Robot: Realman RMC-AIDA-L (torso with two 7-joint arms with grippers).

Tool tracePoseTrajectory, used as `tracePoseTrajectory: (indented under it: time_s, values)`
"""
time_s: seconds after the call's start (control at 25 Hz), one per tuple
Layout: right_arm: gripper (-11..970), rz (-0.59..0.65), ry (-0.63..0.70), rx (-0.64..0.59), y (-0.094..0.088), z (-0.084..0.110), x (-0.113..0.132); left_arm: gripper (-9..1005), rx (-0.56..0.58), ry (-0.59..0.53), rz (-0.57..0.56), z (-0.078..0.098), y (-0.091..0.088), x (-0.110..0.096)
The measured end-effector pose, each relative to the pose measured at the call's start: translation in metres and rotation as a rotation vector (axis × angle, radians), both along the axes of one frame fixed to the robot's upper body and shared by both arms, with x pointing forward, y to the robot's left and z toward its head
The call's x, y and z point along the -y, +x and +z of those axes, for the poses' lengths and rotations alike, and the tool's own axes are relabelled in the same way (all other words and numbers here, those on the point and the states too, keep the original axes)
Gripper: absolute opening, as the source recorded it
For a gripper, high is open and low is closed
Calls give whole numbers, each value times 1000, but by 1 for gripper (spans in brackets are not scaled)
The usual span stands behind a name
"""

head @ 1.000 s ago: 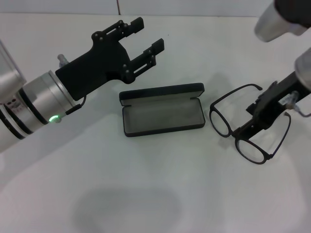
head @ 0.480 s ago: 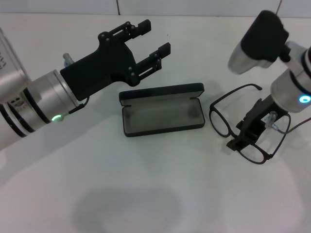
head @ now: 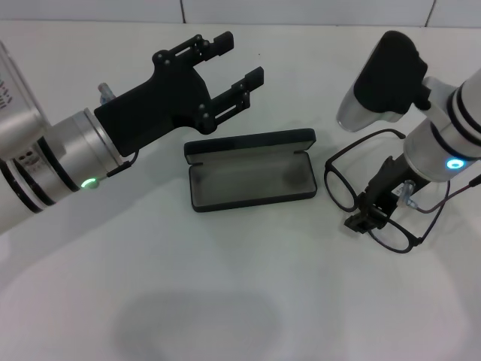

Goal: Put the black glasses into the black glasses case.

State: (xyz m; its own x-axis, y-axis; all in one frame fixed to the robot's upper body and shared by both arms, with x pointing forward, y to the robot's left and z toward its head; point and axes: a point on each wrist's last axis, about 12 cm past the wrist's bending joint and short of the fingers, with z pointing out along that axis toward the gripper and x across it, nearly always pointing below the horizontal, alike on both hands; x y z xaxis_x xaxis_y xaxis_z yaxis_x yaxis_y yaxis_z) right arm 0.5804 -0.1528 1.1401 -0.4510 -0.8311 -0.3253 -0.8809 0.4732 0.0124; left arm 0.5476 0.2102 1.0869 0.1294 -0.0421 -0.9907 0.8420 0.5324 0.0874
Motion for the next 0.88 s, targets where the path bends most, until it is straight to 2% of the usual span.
tracePoseTrajectory:
  time_s: [0.28, 0.48, 0.76, 0.88]
  values:
    - [361, 35, -9, 28, -4, -5, -7, 631, -2, 3, -3, -1, -1, 0]
    - [176, 34, -18, 17, -6, -5, -5, 631, -4, 9, -7, -2, -2, 0]
    - [138, 3, 1, 4, -7, 16, 12, 631, 2, 4, -45, 0, -5, 2]
    - [122, -33, 36, 28, -9, 30, 27, 631, 1, -7, -58, 1, -7, 2]
